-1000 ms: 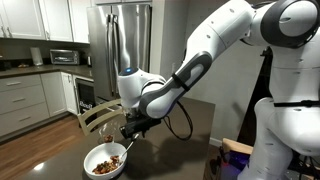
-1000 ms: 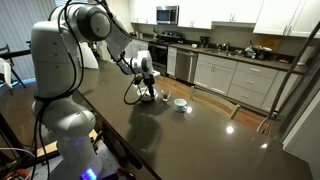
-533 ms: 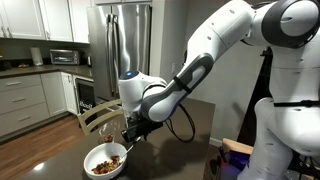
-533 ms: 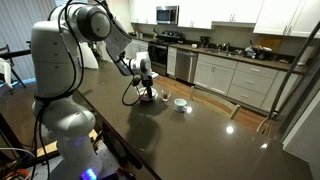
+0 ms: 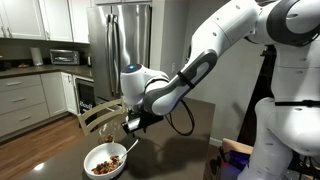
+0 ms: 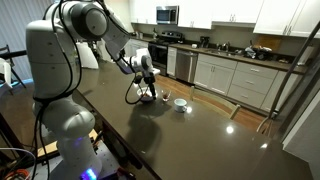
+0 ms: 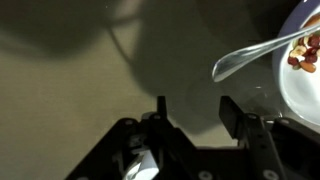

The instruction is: Transfer one spoon of contents from the bowl to the white cup

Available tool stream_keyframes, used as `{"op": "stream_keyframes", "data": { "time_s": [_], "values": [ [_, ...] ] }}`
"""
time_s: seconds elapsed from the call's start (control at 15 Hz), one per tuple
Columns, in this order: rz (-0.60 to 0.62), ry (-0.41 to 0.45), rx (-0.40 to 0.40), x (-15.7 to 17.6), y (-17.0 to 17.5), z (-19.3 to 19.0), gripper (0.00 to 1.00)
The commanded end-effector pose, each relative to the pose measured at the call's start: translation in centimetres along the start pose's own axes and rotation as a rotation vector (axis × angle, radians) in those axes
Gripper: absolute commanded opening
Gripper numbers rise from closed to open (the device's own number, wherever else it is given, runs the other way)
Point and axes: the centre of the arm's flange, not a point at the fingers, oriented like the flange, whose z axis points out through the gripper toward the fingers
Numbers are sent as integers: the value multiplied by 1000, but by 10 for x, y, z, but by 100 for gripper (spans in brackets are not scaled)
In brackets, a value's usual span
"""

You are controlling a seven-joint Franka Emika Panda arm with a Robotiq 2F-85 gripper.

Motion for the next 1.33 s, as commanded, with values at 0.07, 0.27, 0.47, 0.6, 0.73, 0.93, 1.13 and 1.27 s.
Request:
{"op": "stream_keyframes", "data": {
  "time_s": [0.07,0.27,0.47,0.6,0.73,0.93,1.13,1.27],
  "values": [
    [32,32,16,11,18,-32,57],
    [66,4,75,12,27,-36,58],
    [125,-49,172,6,40,-34,63],
    [165,-87,253,1,48,-31,65],
    [192,-114,325,-4,56,-29,71],
    [198,-104,289,1,41,-23,78],
    [195,-103,290,0,40,-24,96],
    [184,-109,300,0,35,-24,100]
  ]
}}
